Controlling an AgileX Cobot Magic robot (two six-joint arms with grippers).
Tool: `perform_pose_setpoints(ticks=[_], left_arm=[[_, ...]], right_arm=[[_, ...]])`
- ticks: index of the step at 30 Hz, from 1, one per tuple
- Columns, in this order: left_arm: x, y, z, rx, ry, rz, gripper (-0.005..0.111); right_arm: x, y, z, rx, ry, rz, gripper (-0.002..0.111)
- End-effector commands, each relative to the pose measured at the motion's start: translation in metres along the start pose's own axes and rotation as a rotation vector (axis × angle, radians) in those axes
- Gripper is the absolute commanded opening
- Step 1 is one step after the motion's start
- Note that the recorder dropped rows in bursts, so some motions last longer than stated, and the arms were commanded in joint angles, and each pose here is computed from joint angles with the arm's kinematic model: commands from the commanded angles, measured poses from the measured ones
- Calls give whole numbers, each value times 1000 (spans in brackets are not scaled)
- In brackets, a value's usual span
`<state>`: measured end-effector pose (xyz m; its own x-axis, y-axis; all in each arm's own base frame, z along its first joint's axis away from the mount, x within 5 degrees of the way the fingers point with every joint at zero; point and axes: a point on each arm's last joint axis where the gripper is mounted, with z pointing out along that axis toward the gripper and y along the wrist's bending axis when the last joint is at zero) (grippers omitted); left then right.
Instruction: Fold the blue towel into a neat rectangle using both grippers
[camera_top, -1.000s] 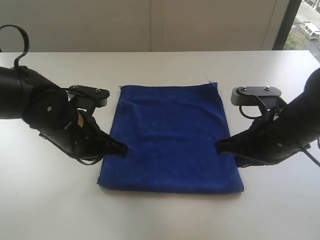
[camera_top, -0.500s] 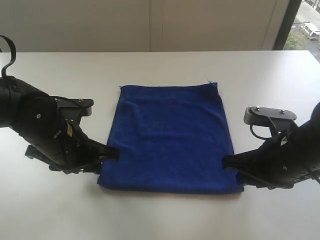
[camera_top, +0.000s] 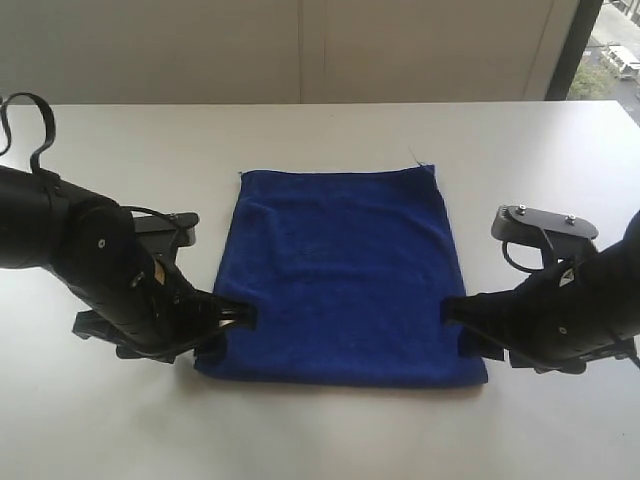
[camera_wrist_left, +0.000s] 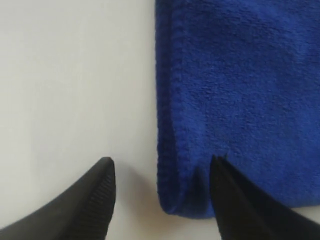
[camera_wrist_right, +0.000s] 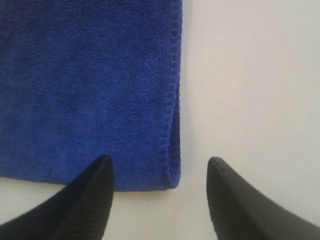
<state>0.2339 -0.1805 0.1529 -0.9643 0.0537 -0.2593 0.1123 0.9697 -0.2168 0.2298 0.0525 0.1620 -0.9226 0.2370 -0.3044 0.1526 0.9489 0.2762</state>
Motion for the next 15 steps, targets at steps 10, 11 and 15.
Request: perform_pose_setpoints(ticks=[10, 11, 15], left_arm=[[7, -4, 18, 2, 41, -40, 60], [8, -4, 20, 0, 44, -41, 60], [8, -3, 23, -6, 52, -43, 51]], right_arm=[[5, -5, 29, 27, 77, 67, 53], [6, -4, 31, 29, 86, 63, 53], [7, -5, 35, 35, 102, 71, 41]])
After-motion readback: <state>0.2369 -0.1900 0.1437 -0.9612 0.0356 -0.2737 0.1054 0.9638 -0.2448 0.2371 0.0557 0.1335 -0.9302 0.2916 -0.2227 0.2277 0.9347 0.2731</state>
